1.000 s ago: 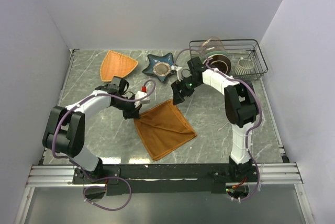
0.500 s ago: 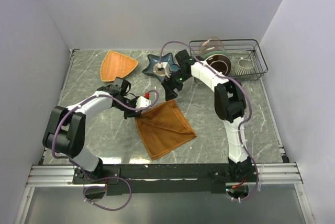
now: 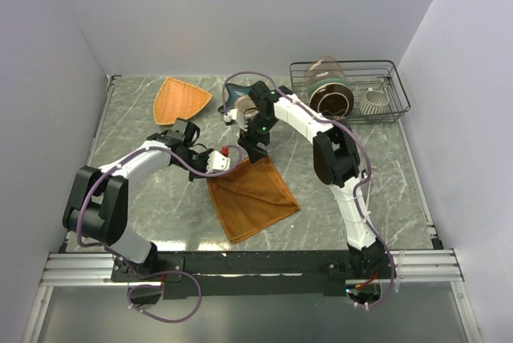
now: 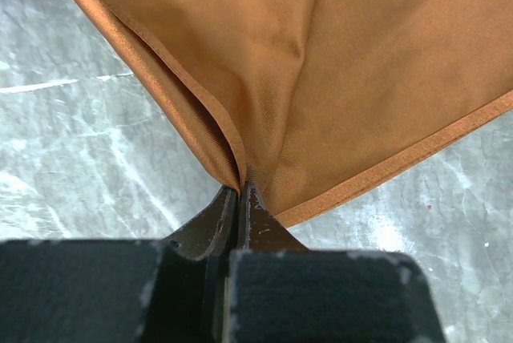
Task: Fold the napkin into a case and place the utensils inside
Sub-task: Pick up the upper triangle-folded napkin from the center of the board, then turn over the upper triangle folded napkin at the center of the board.
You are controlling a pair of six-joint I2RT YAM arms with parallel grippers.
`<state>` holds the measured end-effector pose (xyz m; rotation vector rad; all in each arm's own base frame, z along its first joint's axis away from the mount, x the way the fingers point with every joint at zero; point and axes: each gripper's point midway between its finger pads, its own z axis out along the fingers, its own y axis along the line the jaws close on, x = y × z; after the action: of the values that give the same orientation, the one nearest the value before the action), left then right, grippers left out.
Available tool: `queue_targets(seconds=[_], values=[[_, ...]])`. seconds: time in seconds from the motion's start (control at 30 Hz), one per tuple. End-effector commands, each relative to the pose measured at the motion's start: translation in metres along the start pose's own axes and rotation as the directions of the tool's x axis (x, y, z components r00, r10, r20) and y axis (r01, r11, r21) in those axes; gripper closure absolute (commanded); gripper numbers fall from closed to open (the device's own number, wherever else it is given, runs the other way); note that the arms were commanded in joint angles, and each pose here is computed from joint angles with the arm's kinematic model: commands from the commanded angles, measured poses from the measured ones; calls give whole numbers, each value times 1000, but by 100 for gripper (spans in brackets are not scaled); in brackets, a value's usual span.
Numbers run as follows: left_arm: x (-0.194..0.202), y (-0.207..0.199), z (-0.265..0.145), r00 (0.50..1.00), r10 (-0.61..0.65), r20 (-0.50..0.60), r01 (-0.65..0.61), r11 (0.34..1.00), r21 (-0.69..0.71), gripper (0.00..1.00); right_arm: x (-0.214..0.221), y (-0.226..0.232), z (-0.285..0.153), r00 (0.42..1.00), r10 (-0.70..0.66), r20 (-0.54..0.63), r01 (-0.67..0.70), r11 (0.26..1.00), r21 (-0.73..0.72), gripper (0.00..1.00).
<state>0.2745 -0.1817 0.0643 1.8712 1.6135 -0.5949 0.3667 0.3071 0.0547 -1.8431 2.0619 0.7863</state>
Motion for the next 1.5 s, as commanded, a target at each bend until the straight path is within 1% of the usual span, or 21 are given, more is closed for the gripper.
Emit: queue_targets(seconds=[0.0, 0.07, 0.1, 0.17, 0.2, 0.33, 0.43, 0.47, 0.53, 0.57, 0.8, 0.9, 0.93, 1.0, 1.03, 1.07, 1.23, 1.37, 1.4, 1.43, 1.47], values=[[-22, -3, -6, 991, 106, 84, -106, 994, -6, 99, 4, -5, 2, 996, -54, -69, 54, 999, 4, 19], [-24, -5, -7, 989, 120, 89, -119, 993, -10, 99, 4, -6, 5, 994, -62, -90, 63, 998, 7, 22], [-24, -5, -8, 988, 122, 91, -122, 992, -13, 99, 5, -6, 6, 993, -63, -96, 64, 998, 4, 28], [-25, -6, -9, 989, 121, 90, -120, 993, -12, 99, 9, -4, 6, 990, -80, -112, 80, 997, -1, 35], [-25, -6, -9, 989, 121, 89, -120, 993, -12, 99, 11, -3, 6, 990, -85, -116, 85, 996, -4, 42], [-27, -6, -14, 989, 113, 90, -111, 993, -29, 99, 29, 9, 6, 983, -117, -138, 113, 993, -36, 55], [-28, -6, -15, 991, 95, 94, -92, 995, -36, 99, 26, 17, -1, 985, -129, -116, 124, 991, -51, 65], [-28, -7, -15, 992, 81, 96, -78, 996, -35, 99, 24, 20, -3, 985, -135, -108, 130, 990, -56, 74], [-28, -6, -16, 993, 71, 99, -66, 997, -44, 99, 19, 23, -7, 988, -132, -84, 127, 990, -63, 85], [-28, -5, -17, 993, 62, 97, -58, 997, -47, 99, 17, 24, -9, 988, -132, -81, 127, 990, -61, 100], [-25, 9, -31, 997, 19, 77, -8, 991, -134, 99, 8, 10, -37, 995, -73, -65, 77, 995, 70, 100], [-24, 28, -45, 998, -9, 64, 22, 976, -218, 99, -7, -13, -64, 999, -31, -17, 34, 974, 223, 100], [-20, 37, -52, 998, -28, 58, 42, 966, -255, 99, -18, -27, -79, 999, -47, 5, 43, 951, 307, 100], [-25, 60, -66, 997, -44, 64, 63, 941, -332, 99, -28, -43, -100, 999, -18, 51, -5, 913, 408, 100], [-18, 73, -74, 997, -66, 39, 76, 924, -375, 99, -44, -55, -118, 995, -53, 90, 3, 876, 483, 100], [-26, 90, -86, 996, -76, 51, 91, 901, -423, 99, -47, -65, -131, 994, -53, 93, -6, 839, 544, 100], [-53, 157, -149, 995, -58, 78, 93, 804, -587, 99, -96, -81, -204, 970, -133, 202, -50, 707, 705, 100], [-69, 166, -175, 998, -6, 67, 46, 780, -625, 99, -116, -73, -241, 946, -199, 255, -78, 626, 776, 100], [-74, 161, -180, 998, 15, 63, 28, 777, -629, 99, -104, -71, -226, 955, -178, 239, -74, 634, 770, 100], [-68, 151, -173, 999, 9, 52, 25, 795, -606, 99, -117, -62, -243, 935, -239, 264, -73, 597, 799, 100], [-67, 142, -168, 998, 13, 58, 24, 809, -587, 99, -114, -56, -238, 933, -251, 258, -61, 598, 799, 100]])
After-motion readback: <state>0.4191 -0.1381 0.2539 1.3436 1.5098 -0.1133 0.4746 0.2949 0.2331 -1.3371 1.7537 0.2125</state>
